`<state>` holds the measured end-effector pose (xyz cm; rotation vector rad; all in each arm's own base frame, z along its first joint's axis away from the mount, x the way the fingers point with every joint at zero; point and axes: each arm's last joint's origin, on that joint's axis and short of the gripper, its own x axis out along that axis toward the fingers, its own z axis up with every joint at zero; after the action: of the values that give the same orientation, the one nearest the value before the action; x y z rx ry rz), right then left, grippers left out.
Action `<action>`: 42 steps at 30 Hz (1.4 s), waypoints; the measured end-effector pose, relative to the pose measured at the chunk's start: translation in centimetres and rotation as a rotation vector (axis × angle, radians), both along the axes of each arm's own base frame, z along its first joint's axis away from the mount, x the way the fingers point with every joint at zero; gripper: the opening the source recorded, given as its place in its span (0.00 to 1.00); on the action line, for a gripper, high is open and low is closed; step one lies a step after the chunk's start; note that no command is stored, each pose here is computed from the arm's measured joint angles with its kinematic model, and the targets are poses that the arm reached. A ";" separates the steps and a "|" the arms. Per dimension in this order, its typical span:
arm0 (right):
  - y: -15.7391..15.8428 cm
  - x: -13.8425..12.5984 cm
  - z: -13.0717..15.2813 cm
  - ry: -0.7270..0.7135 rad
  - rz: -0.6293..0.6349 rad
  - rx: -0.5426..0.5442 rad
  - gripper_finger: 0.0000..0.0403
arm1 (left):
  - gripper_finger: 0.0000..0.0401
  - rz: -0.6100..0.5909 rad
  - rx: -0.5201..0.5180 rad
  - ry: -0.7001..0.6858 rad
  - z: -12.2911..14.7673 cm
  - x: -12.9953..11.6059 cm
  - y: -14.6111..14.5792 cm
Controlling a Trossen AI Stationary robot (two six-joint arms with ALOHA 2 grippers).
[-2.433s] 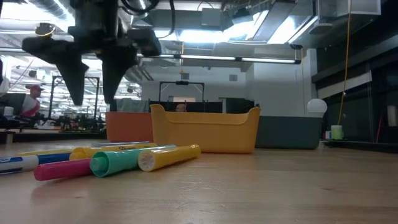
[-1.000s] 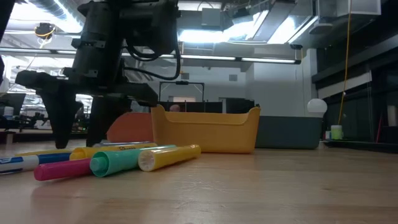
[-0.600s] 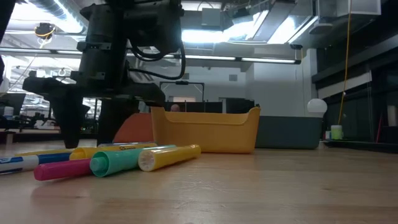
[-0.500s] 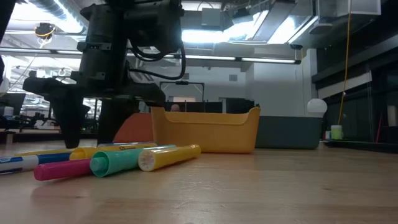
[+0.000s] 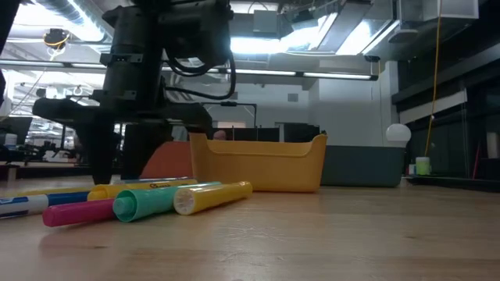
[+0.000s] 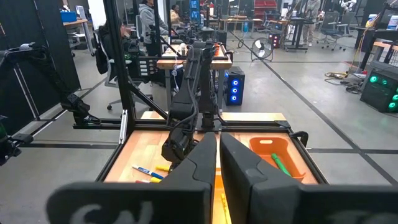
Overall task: Pick & Place Markers
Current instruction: Put the small yellow highlighter into the yellow bin
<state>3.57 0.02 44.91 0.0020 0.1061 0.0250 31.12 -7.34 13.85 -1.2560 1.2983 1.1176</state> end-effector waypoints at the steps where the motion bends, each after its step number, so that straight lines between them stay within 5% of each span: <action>1: 0.0 0.0 0.0 0.000 0.000 0.000 0.06 | 0.22 0.000 0.000 0.001 0.0 0.0 0.0; 9: 0.0 0.0 0.0 0.000 0.000 0.000 0.06 | 0.04 -0.002 -0.002 0.010 -0.1 -0.1 0.0; 26: 0.0 0.0 0.0 0.000 0.000 0.000 0.06 | 0.04 -0.062 -0.006 0.011 0.8 -0.7 0.1; 42: 0.0 0.0 0.0 0.000 0.000 0.000 0.06 | 0.04 -0.069 0.057 -0.150 6.6 -2.6 0.8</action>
<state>3.57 0.02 44.91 0.0018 0.1061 0.0252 28.51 -6.49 20.48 -1.2204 1.1809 0.9861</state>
